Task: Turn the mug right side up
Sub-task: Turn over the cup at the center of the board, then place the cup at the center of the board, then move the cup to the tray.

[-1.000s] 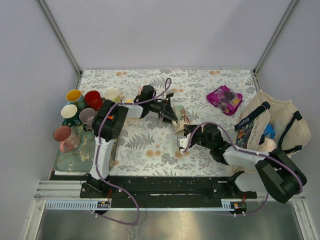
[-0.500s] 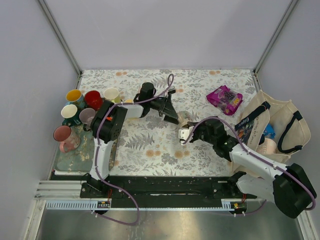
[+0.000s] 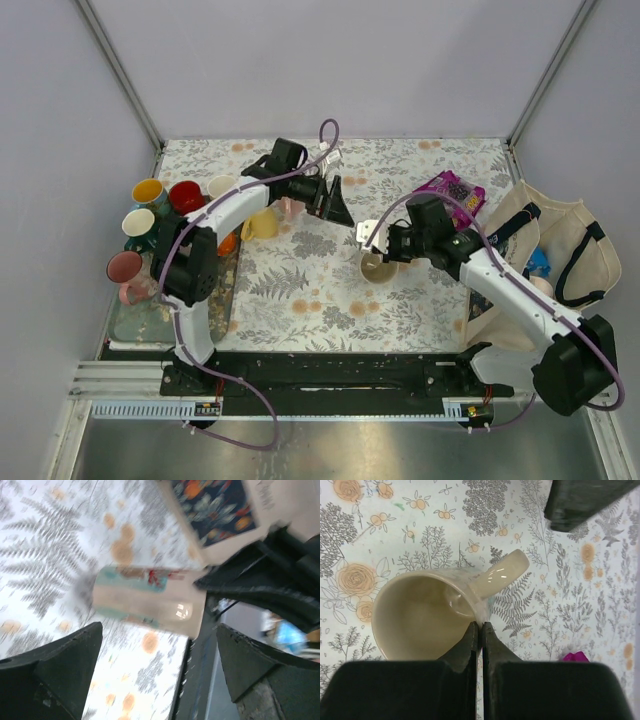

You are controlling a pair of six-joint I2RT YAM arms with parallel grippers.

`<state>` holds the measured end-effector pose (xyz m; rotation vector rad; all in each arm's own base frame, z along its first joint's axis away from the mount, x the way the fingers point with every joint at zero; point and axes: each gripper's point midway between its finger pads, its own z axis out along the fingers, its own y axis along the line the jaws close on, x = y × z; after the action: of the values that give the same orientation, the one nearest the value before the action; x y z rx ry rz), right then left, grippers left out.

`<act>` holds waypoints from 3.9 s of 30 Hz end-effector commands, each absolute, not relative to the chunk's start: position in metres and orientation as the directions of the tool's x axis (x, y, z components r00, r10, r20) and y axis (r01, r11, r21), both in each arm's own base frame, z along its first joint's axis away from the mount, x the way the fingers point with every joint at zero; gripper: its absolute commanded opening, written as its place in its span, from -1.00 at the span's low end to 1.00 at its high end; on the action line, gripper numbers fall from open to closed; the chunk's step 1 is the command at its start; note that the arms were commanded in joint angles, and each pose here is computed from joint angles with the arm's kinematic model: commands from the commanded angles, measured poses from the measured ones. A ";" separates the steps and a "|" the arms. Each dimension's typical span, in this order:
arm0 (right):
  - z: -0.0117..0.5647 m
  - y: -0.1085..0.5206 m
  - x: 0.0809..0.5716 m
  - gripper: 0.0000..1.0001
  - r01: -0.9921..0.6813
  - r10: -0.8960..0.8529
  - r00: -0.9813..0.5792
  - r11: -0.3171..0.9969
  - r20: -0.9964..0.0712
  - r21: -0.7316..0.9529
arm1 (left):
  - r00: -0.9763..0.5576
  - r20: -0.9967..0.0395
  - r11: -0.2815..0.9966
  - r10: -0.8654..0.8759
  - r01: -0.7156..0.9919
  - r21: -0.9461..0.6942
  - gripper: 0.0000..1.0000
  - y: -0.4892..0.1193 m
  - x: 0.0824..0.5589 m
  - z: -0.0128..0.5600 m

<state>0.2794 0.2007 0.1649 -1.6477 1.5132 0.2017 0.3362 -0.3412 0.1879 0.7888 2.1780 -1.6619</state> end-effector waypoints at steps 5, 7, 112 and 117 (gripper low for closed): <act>0.188 0.228 0.281 -1.00 -0.938 -0.659 0.194 0.091 -0.726 -0.333 | -0.627 -0.652 0.436 0.426 0.774 -0.460 0.98 -0.290 0.303 0.176; 0.187 0.231 0.287 -1.00 -0.941 -0.660 0.190 0.090 -0.727 -0.327 | -0.642 -0.659 0.504 0.392 0.749 -0.430 0.98 -0.282 0.306 0.179; 0.225 0.213 0.298 0.55 -0.881 -0.629 -0.388 0.467 -0.674 0.071 | 0.292 -0.676 -0.239 0.677 0.955 0.173 0.30 -0.264 0.257 0.114; 0.236 0.174 0.318 0.55 -0.815 -0.579 -0.442 0.579 -0.685 0.036 | 0.256 -0.660 -0.283 0.707 0.957 0.069 -0.39 -0.269 0.241 0.098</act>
<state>0.3048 0.2077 0.2279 -1.1937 2.1542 0.5965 0.2508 -0.2603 0.0962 2.0075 1.5476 -0.6604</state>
